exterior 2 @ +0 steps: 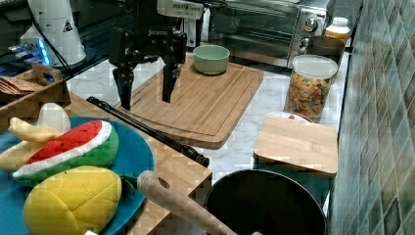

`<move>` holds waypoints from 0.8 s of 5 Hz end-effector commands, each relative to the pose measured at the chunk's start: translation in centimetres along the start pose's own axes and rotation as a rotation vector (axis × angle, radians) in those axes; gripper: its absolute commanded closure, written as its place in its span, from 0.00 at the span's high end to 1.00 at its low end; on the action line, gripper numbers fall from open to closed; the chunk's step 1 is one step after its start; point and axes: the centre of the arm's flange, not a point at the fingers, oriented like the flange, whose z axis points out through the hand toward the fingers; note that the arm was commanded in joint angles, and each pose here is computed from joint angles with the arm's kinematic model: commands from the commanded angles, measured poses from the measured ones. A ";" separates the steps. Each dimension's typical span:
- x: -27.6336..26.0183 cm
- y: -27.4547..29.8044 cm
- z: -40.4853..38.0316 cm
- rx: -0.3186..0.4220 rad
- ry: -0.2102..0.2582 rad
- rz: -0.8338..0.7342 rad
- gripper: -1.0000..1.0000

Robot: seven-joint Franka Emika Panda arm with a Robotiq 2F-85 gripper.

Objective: Open the drawer.

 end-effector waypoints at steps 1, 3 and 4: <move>1.6 2.3 2.0 -0.028 0.032 0.074 1.00; 1.6 1.9 4.8 -0.006 0.011 0.065 1.00; 1.7 1.0 5.0 -0.015 0.011 0.069 1.00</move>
